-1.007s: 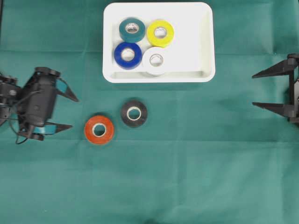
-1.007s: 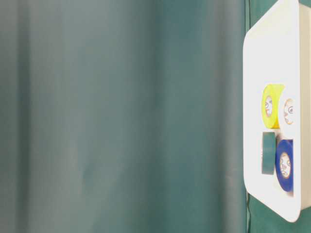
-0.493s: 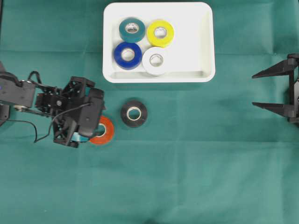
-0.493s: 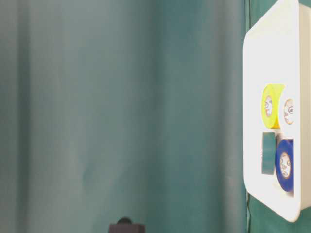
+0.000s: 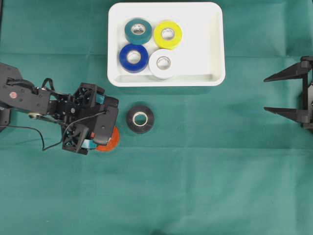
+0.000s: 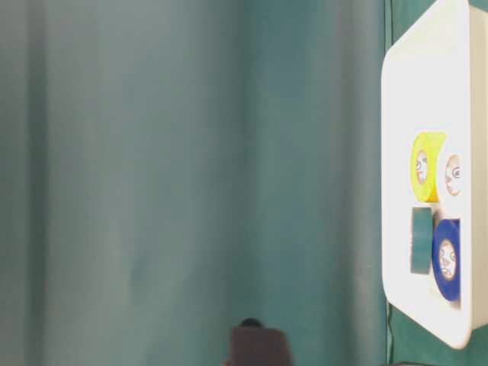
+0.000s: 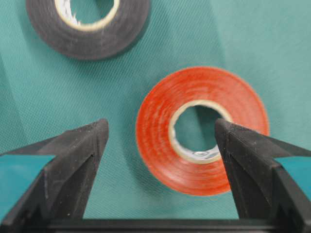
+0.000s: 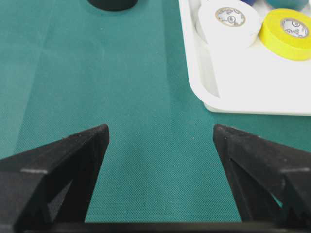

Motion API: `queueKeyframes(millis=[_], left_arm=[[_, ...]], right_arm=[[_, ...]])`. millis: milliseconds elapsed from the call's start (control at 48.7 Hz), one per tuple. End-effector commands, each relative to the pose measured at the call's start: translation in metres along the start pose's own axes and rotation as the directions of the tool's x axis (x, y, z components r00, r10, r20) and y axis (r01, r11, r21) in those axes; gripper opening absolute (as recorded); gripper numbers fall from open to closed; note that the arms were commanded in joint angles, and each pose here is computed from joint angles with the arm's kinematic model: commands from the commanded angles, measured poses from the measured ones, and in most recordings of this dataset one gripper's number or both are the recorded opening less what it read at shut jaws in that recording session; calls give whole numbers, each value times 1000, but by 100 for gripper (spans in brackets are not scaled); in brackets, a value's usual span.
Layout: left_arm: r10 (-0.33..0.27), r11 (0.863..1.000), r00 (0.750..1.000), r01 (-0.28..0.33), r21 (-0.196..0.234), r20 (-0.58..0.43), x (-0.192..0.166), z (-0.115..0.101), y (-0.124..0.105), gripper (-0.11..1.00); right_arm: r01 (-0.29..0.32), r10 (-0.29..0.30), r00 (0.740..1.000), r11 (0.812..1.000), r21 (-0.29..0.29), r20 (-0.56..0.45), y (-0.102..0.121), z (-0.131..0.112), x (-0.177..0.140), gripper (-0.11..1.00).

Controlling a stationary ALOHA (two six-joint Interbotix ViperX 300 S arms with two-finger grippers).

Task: Put the tape into the white case with the left arm.
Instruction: 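Lower the left gripper into the red roll's hole and close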

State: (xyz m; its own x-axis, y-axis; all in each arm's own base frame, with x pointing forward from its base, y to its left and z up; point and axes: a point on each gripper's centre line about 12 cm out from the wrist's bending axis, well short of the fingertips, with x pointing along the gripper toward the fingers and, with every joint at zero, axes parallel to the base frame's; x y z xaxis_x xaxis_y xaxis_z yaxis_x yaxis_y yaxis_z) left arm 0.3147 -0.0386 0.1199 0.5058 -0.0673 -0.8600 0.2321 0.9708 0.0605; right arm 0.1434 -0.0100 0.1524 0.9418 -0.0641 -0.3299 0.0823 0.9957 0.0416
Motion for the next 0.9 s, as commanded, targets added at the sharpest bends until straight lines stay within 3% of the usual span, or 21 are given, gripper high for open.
queueKeyframes(millis=[0,370,473,555,719,884], left_arm=[[10,1000,1000,-10,-9,13,2,7,6,88],[9,1000,1000,-9,-15,-29,17,2,9,88],[10,1000,1000,-10,-17,-23,16,3,9,83],[10,1000,1000,-10,-20,-23,16,3,9,68],[10,1000,1000,-11,-21,-20,15,4,9,25],[10,1000,1000,-11,-23,-20,15,5,9,25]], right_arm=[[0,0,1000,1000,-1,11,0,4,1,62],[2,-2,1000,1000,-1,9,0,4,1,62],[2,-2,1000,1000,-1,9,0,3,1,62],[1,-1,1000,1000,-1,8,0,3,1,62],[1,-1,1000,1000,-1,8,0,3,1,62],[0,0,1000,1000,-1,9,0,4,1,62]])
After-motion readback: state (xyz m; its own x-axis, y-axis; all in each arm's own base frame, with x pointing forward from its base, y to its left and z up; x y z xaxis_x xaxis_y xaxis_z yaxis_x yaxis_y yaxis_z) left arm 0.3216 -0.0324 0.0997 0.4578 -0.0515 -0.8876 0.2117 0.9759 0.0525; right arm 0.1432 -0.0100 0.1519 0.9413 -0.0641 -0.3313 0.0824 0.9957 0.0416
